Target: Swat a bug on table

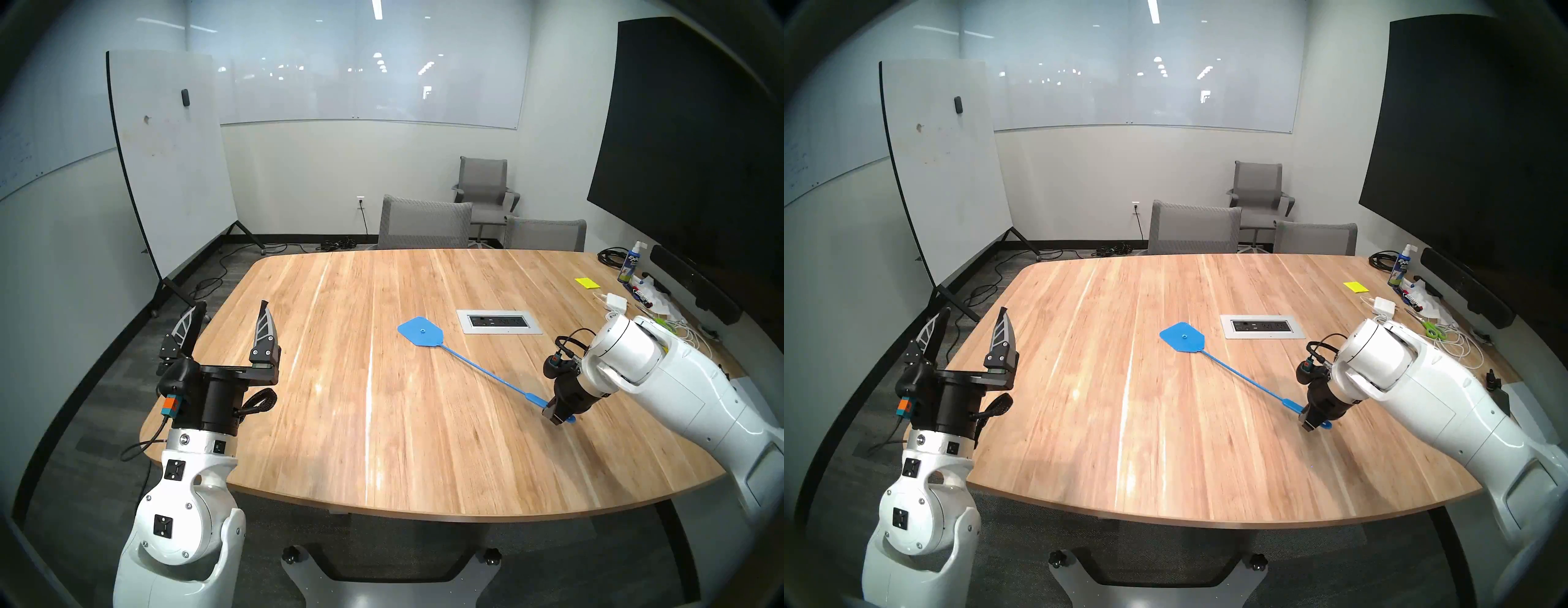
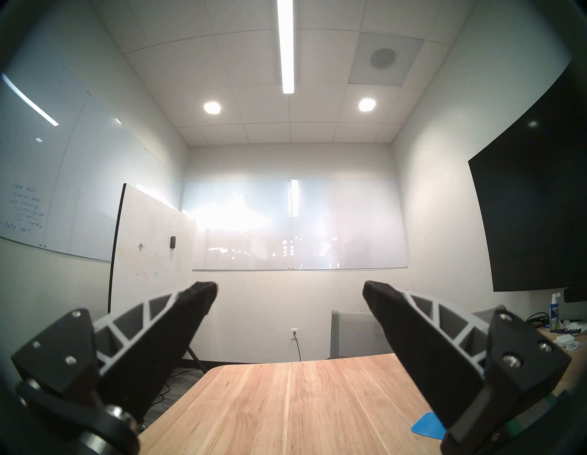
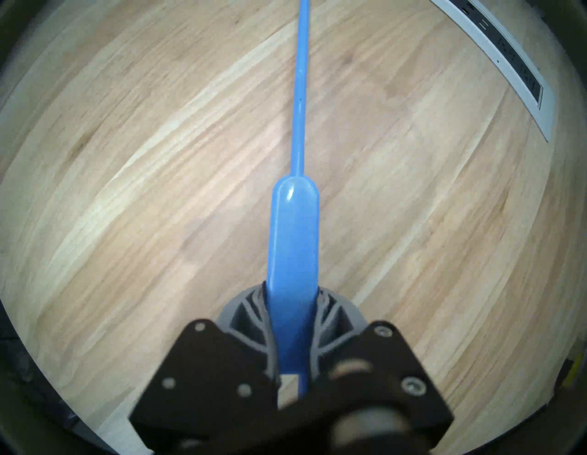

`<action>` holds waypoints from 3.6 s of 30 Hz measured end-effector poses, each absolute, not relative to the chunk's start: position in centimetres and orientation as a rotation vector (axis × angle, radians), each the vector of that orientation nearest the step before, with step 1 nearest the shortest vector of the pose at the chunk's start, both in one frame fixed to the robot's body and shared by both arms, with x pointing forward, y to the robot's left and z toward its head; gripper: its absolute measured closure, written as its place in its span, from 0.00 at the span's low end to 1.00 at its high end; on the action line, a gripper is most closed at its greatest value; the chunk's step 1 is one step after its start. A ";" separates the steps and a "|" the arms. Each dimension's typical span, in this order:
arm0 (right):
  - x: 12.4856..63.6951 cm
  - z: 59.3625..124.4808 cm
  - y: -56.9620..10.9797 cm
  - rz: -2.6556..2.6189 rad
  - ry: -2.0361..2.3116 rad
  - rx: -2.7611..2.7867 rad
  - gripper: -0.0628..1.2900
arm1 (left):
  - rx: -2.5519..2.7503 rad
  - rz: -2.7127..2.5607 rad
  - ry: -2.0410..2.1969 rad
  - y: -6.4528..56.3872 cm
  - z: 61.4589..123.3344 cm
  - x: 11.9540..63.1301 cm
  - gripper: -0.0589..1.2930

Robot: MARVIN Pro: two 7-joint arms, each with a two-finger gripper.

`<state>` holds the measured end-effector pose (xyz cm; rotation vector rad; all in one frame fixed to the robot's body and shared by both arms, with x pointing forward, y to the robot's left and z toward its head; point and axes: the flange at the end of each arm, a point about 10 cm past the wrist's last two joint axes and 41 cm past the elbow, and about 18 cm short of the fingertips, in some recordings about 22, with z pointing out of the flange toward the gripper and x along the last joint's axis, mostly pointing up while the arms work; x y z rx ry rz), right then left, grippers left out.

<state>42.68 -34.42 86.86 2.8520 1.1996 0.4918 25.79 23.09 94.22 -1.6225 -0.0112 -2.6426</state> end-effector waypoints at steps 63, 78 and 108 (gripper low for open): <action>40.6 87.9 -35.9 0.431 1.236 2.776 0.87 | -1.622 -2.643 -0.011 23.1 94.2 25.8 0.03; 41.5 92.5 -36.3 0.602 1.195 2.808 0.87 | -1.623 -2.643 -0.011 23.1 94.2 25.8 0.03; 37.7 93.9 -43.7 0.617 1.034 2.950 0.87 | -1.622 -2.643 -0.011 23.1 94.2 25.8 0.03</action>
